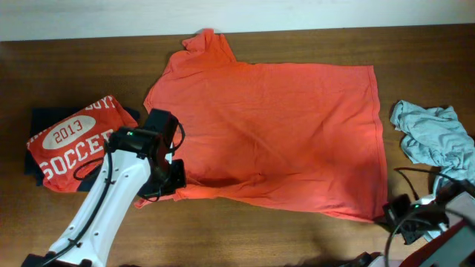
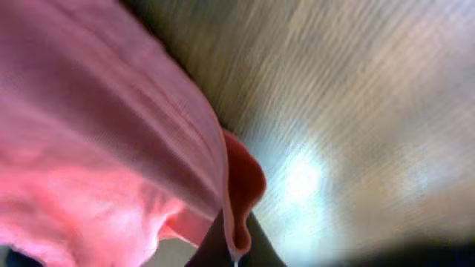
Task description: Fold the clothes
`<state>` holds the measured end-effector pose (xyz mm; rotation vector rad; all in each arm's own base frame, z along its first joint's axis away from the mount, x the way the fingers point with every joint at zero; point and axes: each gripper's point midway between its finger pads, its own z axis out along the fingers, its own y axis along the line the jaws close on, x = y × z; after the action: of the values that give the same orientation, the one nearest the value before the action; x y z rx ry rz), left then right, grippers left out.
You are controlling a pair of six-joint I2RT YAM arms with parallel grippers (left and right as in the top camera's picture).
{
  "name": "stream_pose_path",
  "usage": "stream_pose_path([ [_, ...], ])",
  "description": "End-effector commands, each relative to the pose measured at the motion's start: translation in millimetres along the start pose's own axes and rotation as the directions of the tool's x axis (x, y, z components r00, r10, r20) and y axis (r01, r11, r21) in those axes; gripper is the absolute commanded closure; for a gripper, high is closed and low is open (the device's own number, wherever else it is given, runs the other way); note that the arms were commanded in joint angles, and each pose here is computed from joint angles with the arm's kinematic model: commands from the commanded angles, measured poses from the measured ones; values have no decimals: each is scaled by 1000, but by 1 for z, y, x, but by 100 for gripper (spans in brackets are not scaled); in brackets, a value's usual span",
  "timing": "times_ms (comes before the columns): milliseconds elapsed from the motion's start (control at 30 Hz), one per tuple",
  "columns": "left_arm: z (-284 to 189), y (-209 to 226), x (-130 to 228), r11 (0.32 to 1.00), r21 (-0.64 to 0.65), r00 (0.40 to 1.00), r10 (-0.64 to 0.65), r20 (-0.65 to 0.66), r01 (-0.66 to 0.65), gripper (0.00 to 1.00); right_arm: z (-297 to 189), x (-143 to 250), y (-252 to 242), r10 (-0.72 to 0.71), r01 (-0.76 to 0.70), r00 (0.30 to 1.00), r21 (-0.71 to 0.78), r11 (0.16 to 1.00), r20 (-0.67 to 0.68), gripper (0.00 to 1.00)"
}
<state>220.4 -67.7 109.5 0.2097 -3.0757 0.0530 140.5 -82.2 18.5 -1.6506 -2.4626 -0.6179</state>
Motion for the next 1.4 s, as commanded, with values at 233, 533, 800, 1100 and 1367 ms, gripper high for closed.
stream_pose_path([
  [233, -40, 6, -16, 997, -48, 993, 61, 102, -57, 99, -90, 2, 53, -206, 216, 952, -19, 976, 225, 96],
  [533, -44, 6, -38, 988, -85, 971, 144, 189, -129, 99, -90, -5, 98, -271, 295, 914, -38, 955, 301, 96],
  [800, -55, -8, -81, 943, -128, 876, 332, 350, -306, 100, -83, -33, 136, -293, 350, 877, -90, 932, 381, 96],
  [1100, -57, -24, -124, 890, -198, 770, 456, 447, -412, 100, -58, -60, 186, -371, 471, 833, -174, 865, 410, 96],
  [1367, -37, -31, -159, 865, -256, 732, 501, 461, -431, 99, -52, -77, 224, -418, 571, 771, -230, 788, 481, 96],
])
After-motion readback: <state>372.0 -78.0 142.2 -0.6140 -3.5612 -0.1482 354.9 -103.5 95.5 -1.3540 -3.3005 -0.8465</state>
